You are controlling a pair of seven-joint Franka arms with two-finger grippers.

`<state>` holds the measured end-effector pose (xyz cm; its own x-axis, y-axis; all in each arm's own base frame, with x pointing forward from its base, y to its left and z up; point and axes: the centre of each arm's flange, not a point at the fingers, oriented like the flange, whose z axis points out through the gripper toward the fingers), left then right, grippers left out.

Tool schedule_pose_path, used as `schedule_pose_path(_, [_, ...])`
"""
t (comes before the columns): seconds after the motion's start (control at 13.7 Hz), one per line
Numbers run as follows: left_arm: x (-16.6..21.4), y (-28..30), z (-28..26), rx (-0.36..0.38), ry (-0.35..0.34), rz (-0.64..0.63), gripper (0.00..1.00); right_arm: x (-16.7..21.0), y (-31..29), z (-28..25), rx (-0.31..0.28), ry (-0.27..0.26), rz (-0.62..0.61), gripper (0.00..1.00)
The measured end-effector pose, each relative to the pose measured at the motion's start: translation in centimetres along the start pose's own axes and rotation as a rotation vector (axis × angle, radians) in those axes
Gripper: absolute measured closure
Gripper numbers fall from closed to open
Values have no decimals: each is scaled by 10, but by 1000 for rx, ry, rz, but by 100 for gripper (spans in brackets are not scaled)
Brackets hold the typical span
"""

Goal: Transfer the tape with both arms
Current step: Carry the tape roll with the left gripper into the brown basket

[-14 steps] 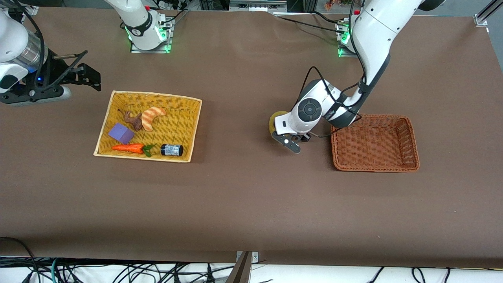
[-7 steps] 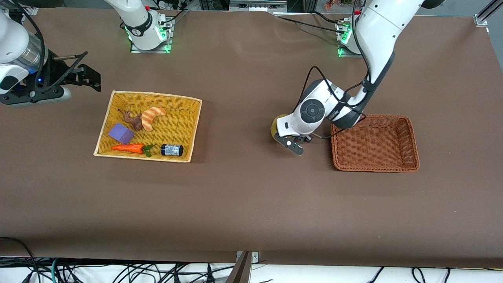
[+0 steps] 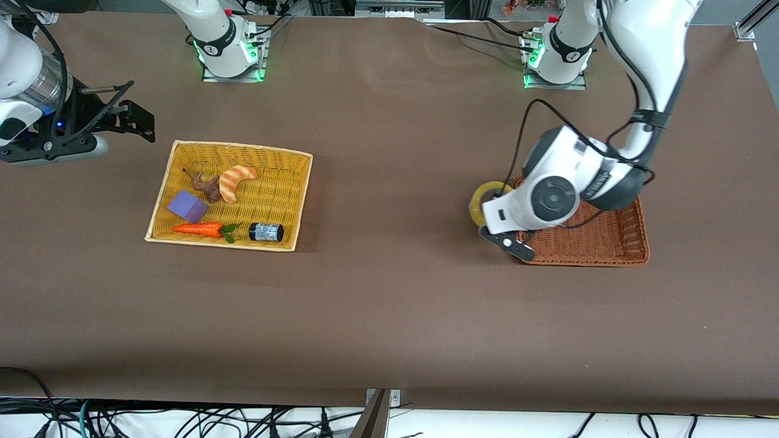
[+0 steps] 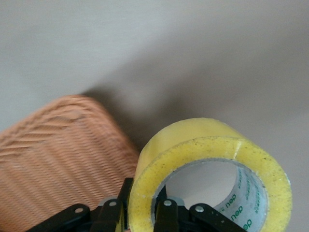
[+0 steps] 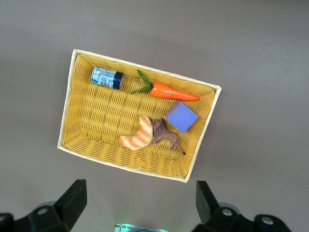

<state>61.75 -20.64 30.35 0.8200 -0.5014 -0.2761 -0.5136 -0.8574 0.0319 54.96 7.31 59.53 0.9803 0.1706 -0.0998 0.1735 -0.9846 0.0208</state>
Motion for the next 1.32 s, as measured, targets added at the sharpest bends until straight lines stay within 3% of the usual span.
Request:
schedule_pose_path(0.29, [-7,-53,23,174,-69,132,78,0,0,0,-1,1,-1,0])
schedule_pose_path(0.73, [-13,-94,60,138,-124,235,74,0,0,-5,-3,12,0,0])
schedule_pose_path(1.02, [-11,-90,49,124,-98,257,37,0,0,-6,-24,13,-4,0])
schedule_pose_path(1.24, [-11,-65,-17,5,49,207,5,0,0,-6,-25,13,-6,0])
schedule_pose_path(1.32, [-17,-62,-50,3,102,192,0,0,0,-6,-25,13,-6,0])
